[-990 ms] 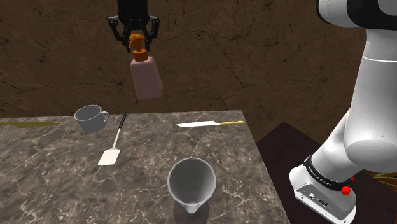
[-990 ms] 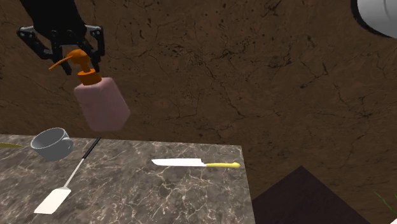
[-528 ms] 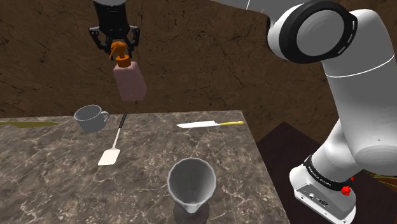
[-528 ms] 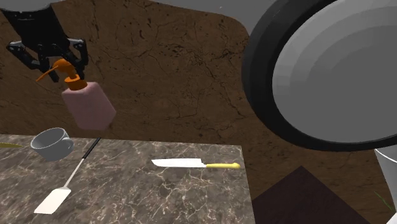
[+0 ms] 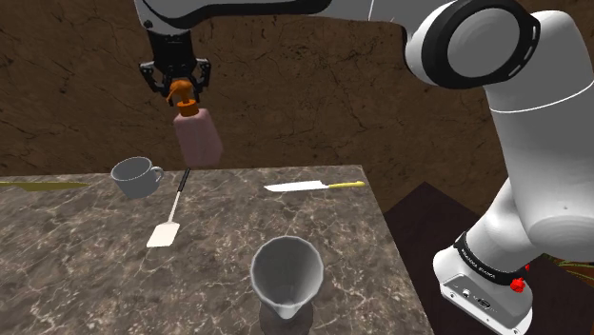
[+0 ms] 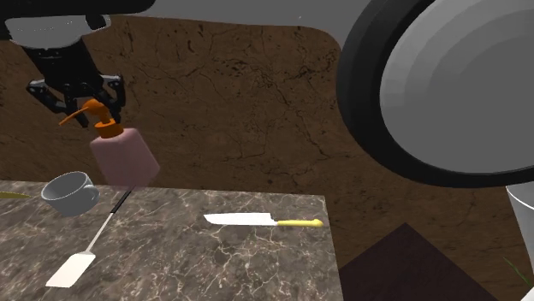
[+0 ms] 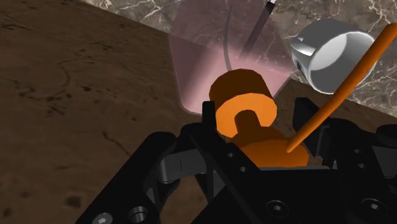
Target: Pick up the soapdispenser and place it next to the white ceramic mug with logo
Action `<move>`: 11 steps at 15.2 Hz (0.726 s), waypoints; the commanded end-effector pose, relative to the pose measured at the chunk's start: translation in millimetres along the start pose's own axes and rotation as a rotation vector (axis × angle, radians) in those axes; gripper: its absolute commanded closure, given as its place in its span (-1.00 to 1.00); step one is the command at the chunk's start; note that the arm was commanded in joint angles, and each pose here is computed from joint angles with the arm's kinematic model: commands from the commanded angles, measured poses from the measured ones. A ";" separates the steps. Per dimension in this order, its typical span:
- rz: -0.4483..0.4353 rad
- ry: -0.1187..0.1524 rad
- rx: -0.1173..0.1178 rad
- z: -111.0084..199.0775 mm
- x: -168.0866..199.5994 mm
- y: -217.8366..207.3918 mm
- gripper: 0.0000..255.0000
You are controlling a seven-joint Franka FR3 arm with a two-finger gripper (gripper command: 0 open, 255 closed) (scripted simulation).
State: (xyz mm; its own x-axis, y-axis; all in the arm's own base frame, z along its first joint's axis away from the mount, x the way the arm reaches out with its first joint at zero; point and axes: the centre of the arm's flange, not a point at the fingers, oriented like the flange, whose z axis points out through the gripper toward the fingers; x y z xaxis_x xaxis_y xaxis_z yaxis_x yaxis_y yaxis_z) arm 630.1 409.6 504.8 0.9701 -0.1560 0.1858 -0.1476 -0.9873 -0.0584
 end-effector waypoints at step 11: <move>0.000 0.000 0.000 63.0 -13.3 4.1 1.00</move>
State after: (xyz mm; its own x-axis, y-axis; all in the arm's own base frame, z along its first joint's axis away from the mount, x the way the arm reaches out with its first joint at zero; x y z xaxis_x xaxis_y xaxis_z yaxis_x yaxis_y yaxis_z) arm 630.1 409.5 446.0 0.9701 -0.1561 0.1858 -0.1477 -0.9873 -0.0584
